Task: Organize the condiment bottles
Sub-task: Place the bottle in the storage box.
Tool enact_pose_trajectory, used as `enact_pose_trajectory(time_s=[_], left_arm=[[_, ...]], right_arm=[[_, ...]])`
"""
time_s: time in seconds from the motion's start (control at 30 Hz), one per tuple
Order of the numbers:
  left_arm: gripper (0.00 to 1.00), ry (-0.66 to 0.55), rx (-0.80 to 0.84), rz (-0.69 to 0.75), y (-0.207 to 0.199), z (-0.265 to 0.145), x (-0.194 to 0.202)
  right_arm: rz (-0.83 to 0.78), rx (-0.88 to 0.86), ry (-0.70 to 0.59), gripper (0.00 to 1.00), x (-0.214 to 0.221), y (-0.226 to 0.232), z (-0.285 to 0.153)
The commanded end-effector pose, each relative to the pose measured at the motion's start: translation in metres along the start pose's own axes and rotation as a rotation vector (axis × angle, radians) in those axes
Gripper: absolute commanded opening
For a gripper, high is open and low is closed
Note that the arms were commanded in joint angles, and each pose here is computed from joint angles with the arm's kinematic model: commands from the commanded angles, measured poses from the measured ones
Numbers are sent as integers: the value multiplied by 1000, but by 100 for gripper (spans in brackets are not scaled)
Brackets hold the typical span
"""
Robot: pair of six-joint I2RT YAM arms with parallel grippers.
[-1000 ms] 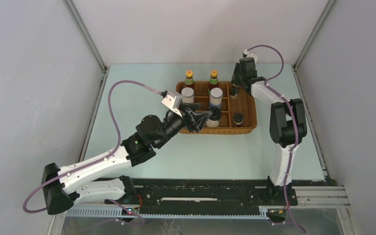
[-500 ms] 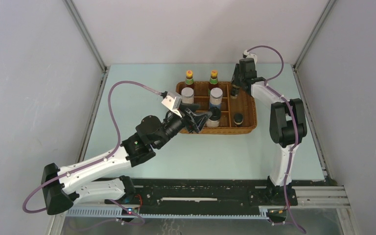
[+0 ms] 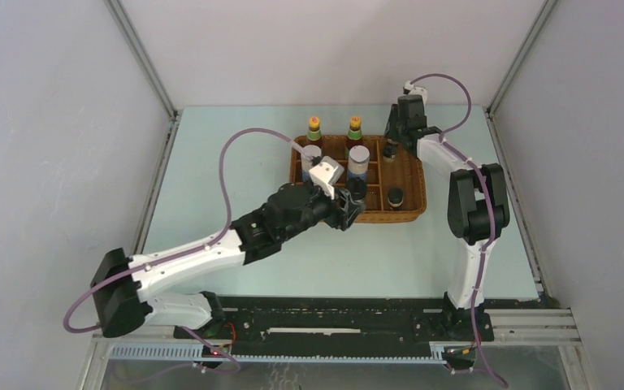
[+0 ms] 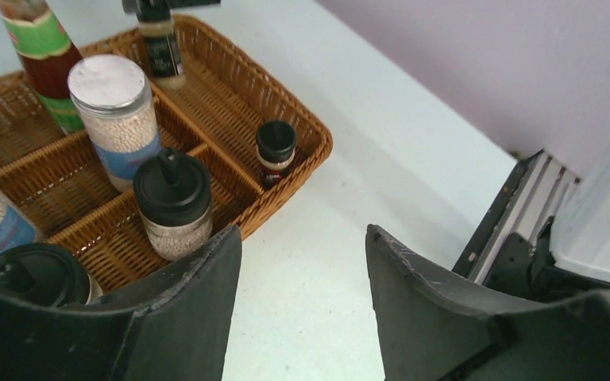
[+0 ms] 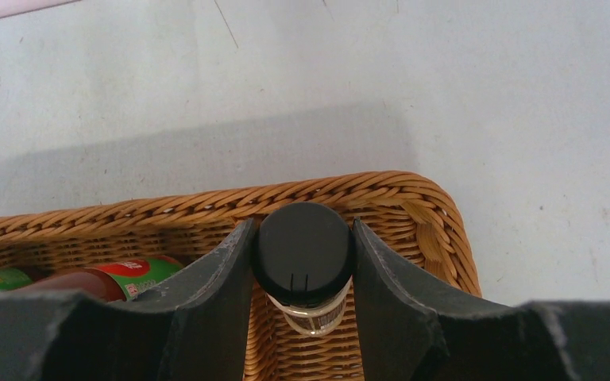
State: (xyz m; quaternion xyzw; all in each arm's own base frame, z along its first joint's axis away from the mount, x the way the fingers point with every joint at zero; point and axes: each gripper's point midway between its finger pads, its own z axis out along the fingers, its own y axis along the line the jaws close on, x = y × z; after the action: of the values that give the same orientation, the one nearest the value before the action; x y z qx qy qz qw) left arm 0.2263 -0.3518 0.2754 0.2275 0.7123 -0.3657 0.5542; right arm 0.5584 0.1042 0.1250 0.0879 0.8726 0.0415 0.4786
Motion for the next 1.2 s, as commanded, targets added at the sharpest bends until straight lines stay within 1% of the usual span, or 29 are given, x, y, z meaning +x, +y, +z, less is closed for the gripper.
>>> enact_pose_trajectory(time_s=[0.0, 0.23, 0.47, 0.5, 0.63, 0.73, 0.97, 1.1, 1.17], left_arm=[[63, 53, 45, 47, -10, 15, -15], [61, 193, 39, 113, -7, 43, -2], [61, 261, 42, 160, 2, 70, 2], [60, 270, 40, 168, 4, 73, 4], [60, 293, 31, 192, 10, 83, 11], [59, 297, 29, 190, 11, 84, 14], [60, 295, 20, 190, 13, 85, 14], [59, 300, 22, 194, 14, 88, 13], [59, 299, 20, 194, 14, 88, 12]], right_arm=[[5, -26, -125, 13, -56, 7, -21], [10, -30, -147, 8, -71, 4, -27], [25, -37, -161, 2, -82, 1, -37], [26, -38, -164, 0, -83, 1, -39], [14, -32, -174, 0, -87, 0, -42], [12, -25, -167, 5, -83, -3, -38], [16, -11, -126, 36, -64, -6, -26], [15, -7, -102, 50, -55, -7, -19], [15, -5, -93, 52, -52, -8, -17]])
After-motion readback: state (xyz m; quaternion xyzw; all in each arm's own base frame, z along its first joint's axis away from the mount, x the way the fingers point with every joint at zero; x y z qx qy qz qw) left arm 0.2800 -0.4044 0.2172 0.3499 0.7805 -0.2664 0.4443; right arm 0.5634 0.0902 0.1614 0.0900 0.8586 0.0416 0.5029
